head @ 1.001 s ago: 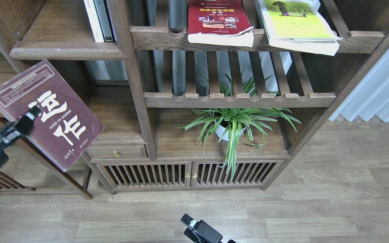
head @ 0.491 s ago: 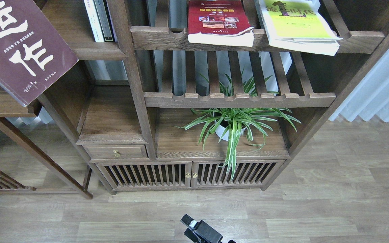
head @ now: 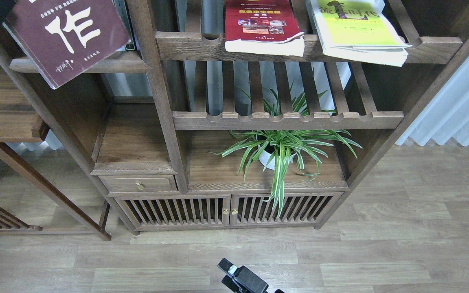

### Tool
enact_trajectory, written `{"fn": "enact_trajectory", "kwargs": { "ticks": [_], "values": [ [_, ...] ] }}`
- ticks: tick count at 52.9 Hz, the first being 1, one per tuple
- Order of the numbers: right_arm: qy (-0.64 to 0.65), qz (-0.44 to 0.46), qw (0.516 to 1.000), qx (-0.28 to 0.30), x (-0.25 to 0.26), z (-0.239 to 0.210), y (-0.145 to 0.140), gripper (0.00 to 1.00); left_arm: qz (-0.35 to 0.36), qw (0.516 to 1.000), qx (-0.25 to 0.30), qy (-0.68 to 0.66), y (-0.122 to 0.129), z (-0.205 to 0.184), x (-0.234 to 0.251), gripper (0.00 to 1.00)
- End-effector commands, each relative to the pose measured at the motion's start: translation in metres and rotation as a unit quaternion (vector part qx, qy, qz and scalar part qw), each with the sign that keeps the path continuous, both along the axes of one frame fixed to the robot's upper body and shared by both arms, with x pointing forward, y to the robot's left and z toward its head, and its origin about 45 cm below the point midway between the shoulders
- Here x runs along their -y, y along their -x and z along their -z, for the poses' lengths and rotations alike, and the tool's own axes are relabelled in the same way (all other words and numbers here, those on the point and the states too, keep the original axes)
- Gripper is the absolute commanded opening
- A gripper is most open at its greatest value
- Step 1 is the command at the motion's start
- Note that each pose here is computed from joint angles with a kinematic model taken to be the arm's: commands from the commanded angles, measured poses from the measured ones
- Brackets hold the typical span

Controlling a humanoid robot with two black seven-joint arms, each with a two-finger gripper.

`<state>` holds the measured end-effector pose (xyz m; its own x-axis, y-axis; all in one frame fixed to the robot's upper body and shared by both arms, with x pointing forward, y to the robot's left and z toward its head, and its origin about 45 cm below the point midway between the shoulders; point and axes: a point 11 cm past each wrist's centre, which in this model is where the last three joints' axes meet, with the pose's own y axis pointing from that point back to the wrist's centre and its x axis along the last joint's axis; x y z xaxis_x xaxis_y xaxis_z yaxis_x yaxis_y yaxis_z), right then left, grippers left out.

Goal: Organize books on shelf
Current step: 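Lift the maroon book with the left gripper up toward the top shelf, then insert the maroon book upright into the top shelf beside the white books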

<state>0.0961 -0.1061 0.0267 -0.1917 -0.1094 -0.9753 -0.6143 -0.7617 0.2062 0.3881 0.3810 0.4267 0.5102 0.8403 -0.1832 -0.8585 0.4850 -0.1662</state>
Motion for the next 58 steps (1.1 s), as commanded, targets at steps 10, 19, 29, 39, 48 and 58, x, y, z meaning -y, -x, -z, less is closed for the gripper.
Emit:
{"fn": "enact_trajectory", "kwargs": {
  "ticks": [10,19,29,39,48,58],
  "values": [
    [0.001,0.000,1.000,-0.001,0.000,0.001,0.000,0.99,-0.046,0.998,0.011,-0.034,0.009,-0.025,-0.038,0.04],
    [0.001,0.000,1.000,-0.001,0.000,0.001,0.000,0.99,-0.061,0.998,-0.003,-0.031,0.002,-0.018,-0.047,0.04],
    [0.001,0.000,1.000,-0.001,0.000,0.001,0.000,0.99,-0.055,0.998,-0.008,-0.009,-0.014,-0.010,-0.036,0.04],
    [0.001,0.001,1.000,0.000,0.001,0.000,0.000,0.99,-0.044,0.999,-0.005,-0.002,-0.029,-0.008,-0.017,0.05],
    [0.001,0.002,1.000,0.000,0.001,0.000,-0.001,0.99,-0.020,1.000,0.005,0.006,-0.042,-0.015,0.010,0.04],
    [0.001,0.003,1.000,0.000,0.002,0.000,-0.001,0.99,-0.010,1.000,0.010,0.004,-0.049,-0.017,0.026,0.04]
  ]
}}
